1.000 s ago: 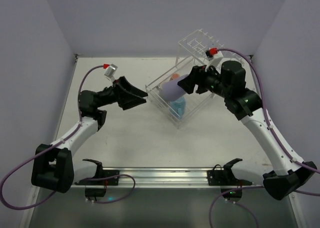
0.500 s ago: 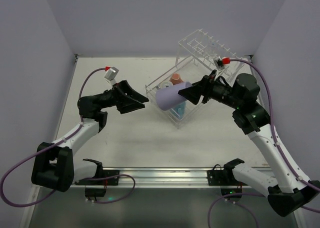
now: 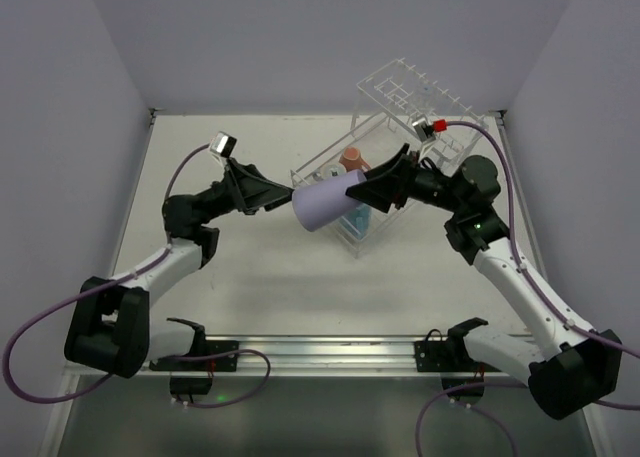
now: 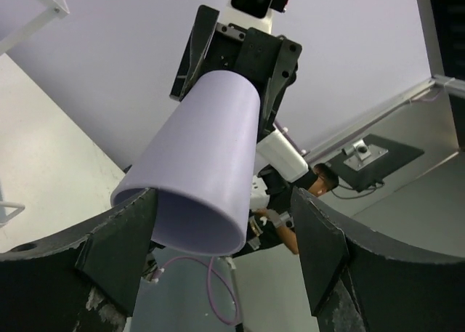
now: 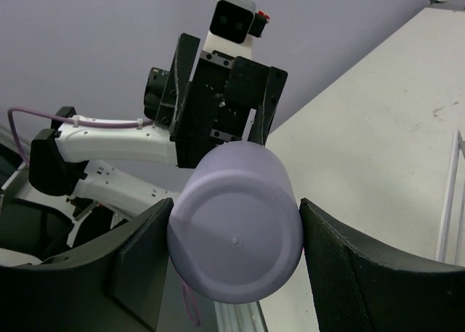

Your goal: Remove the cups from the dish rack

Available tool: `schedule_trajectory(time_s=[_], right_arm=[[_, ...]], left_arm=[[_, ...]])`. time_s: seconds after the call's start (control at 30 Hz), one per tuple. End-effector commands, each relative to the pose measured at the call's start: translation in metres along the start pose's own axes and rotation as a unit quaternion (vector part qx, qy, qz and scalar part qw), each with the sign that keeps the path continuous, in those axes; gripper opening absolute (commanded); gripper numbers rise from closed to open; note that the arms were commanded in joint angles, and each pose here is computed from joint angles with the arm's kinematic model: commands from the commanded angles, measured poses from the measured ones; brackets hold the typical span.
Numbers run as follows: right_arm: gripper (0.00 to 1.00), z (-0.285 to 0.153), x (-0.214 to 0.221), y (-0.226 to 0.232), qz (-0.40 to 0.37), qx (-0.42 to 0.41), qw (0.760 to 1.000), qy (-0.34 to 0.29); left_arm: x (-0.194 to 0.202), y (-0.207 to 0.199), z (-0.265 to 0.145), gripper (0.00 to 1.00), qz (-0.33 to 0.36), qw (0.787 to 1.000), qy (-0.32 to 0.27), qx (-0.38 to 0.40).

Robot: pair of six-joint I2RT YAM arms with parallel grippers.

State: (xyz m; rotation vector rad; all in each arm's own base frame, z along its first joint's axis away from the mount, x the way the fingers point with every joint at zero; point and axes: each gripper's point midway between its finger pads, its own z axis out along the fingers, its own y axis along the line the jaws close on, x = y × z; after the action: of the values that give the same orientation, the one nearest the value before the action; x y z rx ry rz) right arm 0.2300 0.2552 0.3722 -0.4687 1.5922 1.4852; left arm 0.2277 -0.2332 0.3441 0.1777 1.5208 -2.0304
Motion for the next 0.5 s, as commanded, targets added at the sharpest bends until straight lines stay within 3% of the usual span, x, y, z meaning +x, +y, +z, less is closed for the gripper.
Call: schedule_trajectory(time_s=[0.0,0.27,0.47], right_arm=[[0.0,0.003,-0.02,0.026,-0.041,-0.069,0.996,-0.031],[0.0,0.015,-0.017,0.011,-0.052,-0.096,0.994,-0.028],[0.0,0.026,-0.01,-0.01,-0.055,-0.095,0.994,-0.019]], left_arm=[[0.0,-0.054,-0.003,0.78,0.091,0.989,-0.027,0.115],[0.003,-0.051,-0.001,0.77,0.024,0.988,-0.038,0.144],[0.005,-0.072,-0.003,0.77,0.014,0.984,-0.039,0.172]])
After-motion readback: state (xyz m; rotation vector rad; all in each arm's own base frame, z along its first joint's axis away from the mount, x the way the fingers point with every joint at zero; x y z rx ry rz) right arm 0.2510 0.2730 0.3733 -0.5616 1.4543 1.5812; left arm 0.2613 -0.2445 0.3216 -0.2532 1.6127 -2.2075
